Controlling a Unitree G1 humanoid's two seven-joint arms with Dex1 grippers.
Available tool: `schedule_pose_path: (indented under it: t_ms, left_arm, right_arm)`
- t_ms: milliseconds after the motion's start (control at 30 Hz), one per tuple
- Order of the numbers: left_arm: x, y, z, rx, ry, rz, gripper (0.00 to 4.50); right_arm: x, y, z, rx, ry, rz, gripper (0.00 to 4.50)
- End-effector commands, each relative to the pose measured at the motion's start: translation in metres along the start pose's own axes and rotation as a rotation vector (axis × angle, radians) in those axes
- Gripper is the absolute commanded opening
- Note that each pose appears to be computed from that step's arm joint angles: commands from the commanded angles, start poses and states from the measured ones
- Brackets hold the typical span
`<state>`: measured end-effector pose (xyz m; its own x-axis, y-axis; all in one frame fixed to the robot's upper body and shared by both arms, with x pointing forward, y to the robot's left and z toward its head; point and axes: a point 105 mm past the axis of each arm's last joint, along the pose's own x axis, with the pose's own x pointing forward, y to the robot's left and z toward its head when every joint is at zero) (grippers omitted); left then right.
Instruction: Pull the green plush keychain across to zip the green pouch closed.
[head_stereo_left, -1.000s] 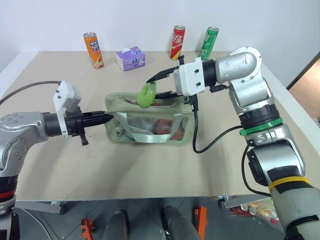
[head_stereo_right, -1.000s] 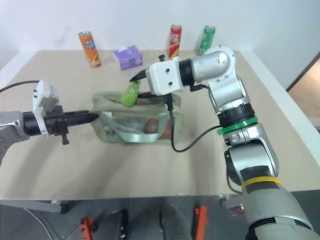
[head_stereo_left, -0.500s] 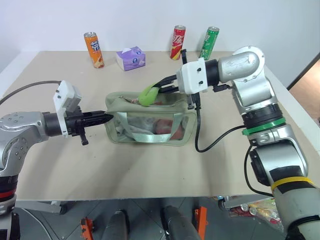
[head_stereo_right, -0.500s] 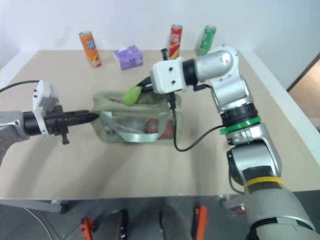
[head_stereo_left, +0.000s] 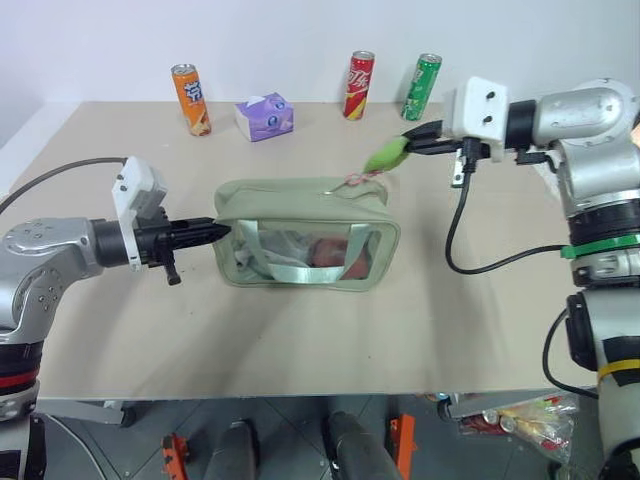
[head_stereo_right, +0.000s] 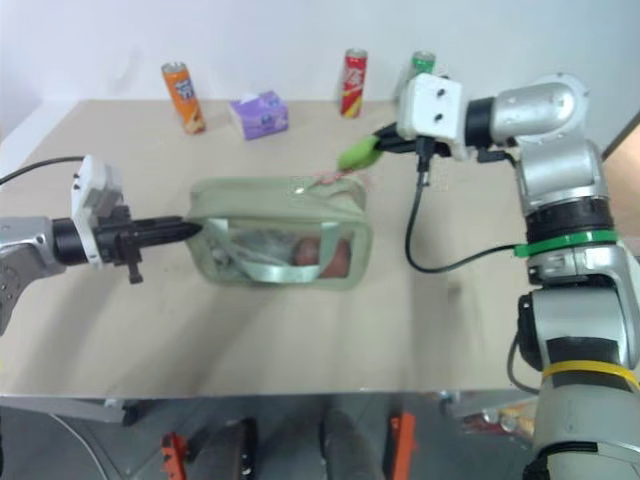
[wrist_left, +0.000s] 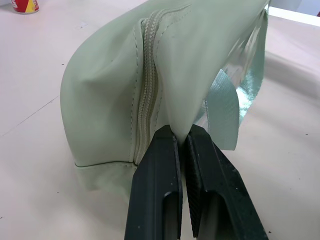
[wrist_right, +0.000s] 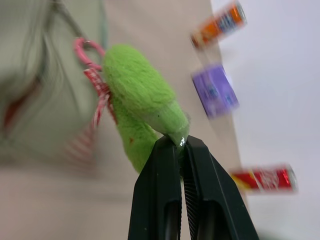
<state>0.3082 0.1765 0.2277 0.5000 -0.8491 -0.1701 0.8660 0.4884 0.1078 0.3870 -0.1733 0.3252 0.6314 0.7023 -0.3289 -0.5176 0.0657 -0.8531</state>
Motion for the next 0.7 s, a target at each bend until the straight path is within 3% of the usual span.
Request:
schedule_pose_path:
  t_ms: [33, 167, 333, 533, 700]
  left_arm:
    - [0.001, -0.001, 0.009, 0.04, -0.02, -0.014, 0.0]
    - [0.001, 0.0, 0.01, 0.043, -0.018, -0.018, 0.0]
    - [0.001, 0.001, 0.011, 0.047, -0.014, -0.024, 0.0]
    - [0.003, 0.001, 0.012, 0.05, -0.014, -0.03, 0.0]
    - [0.002, 0.001, 0.013, 0.052, -0.013, -0.033, 0.0]
  right_arm:
    - [-0.034, -0.022, -0.005, -0.048, 0.071, -0.108, 0.11]
    - [-0.052, -0.007, -0.03, -0.03, 0.195, -0.036, 0.11]
    - [-0.054, 0.054, -0.061, 0.012, 0.301, 0.195, 0.11]
    - [-0.009, 0.12, -0.045, 0.075, 0.175, 0.339, 0.11]
    - [0.027, 0.144, -0.028, 0.081, 0.093, 0.349, 0.11]
